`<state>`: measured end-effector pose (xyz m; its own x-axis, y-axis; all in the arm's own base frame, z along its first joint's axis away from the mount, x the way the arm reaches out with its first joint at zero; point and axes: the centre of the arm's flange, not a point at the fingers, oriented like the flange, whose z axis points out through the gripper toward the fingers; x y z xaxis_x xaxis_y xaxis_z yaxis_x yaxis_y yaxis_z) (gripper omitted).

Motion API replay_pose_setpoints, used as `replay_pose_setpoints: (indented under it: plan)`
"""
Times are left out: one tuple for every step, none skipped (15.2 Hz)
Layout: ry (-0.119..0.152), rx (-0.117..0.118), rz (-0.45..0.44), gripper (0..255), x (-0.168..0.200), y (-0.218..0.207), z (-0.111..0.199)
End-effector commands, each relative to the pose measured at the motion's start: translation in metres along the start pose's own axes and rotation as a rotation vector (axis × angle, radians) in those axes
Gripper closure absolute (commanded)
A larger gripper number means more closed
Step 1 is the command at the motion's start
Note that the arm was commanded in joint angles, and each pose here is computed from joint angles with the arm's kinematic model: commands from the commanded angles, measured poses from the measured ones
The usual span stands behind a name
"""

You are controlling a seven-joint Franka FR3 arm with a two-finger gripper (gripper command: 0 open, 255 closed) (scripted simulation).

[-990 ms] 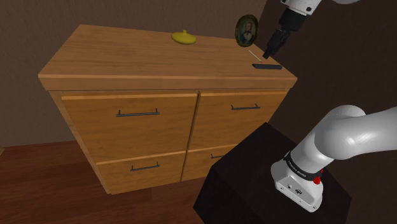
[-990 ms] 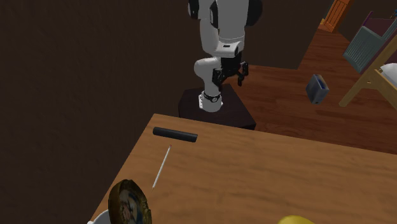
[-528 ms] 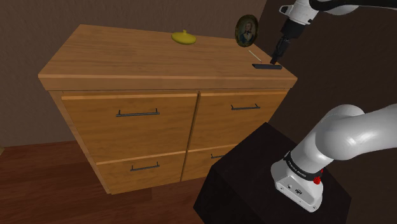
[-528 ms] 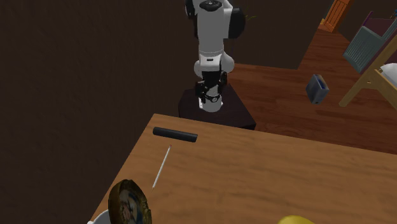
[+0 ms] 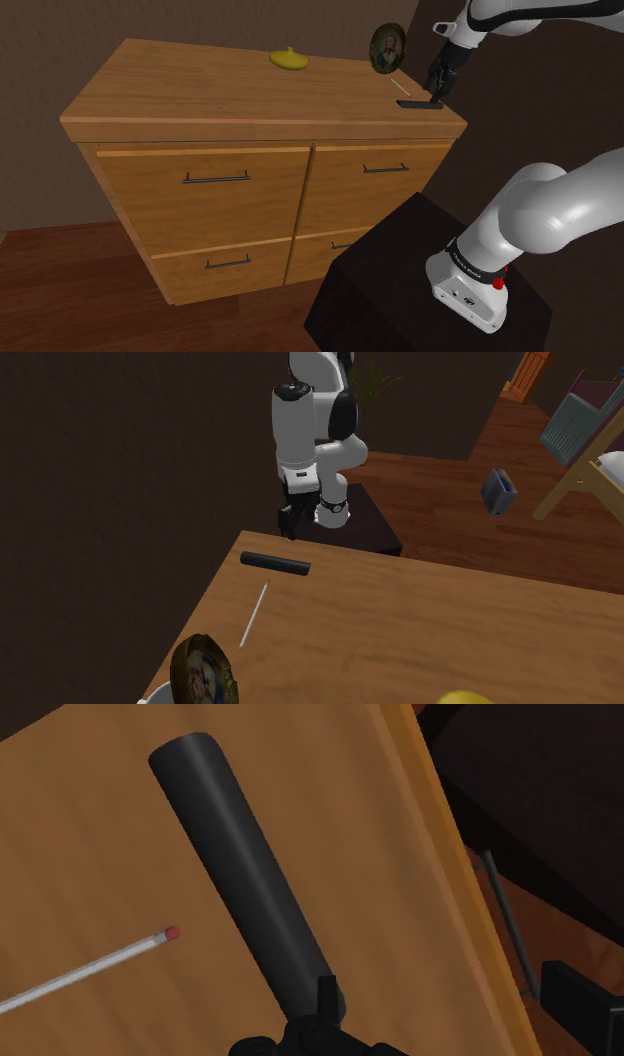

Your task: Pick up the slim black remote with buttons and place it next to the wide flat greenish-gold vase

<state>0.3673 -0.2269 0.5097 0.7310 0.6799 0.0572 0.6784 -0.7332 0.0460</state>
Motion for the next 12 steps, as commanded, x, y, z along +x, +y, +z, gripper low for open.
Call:
replay_pose_setpoints:
  plan:
    - [-0.010,-0.009,-0.093,0,-0.003,0.023,0.008]
    - [-0.014,-0.013,-0.135,0,-0.005,0.034,0.012]
    - [-0.018,-0.016,-0.177,0,-0.006,0.046,0.016]
    - [-0.023,-0.020,-0.219,0,-0.006,0.058,0.020]
    - [-0.027,-0.024,-0.262,0,-0.006,0.070,0.024]
    - [-0.029,-0.025,-0.280,0,-0.006,0.075,0.026]
    - [-0.029,-0.025,-0.280,0,-0.006,0.075,0.031]
    - [-0.029,-0.025,-0.280,0,-0.006,0.075,0.036]
    - [-0.029,-0.025,-0.280,0,-0.007,0.076,0.041]
    - [-0.029,-0.025,-0.280,0,-0.007,0.076,0.047]
    - [-0.029,-0.025,-0.280,0,-0.007,0.076,0.052]
    - [-0.029,-0.025,-0.280,0,-0.007,0.076,0.057]
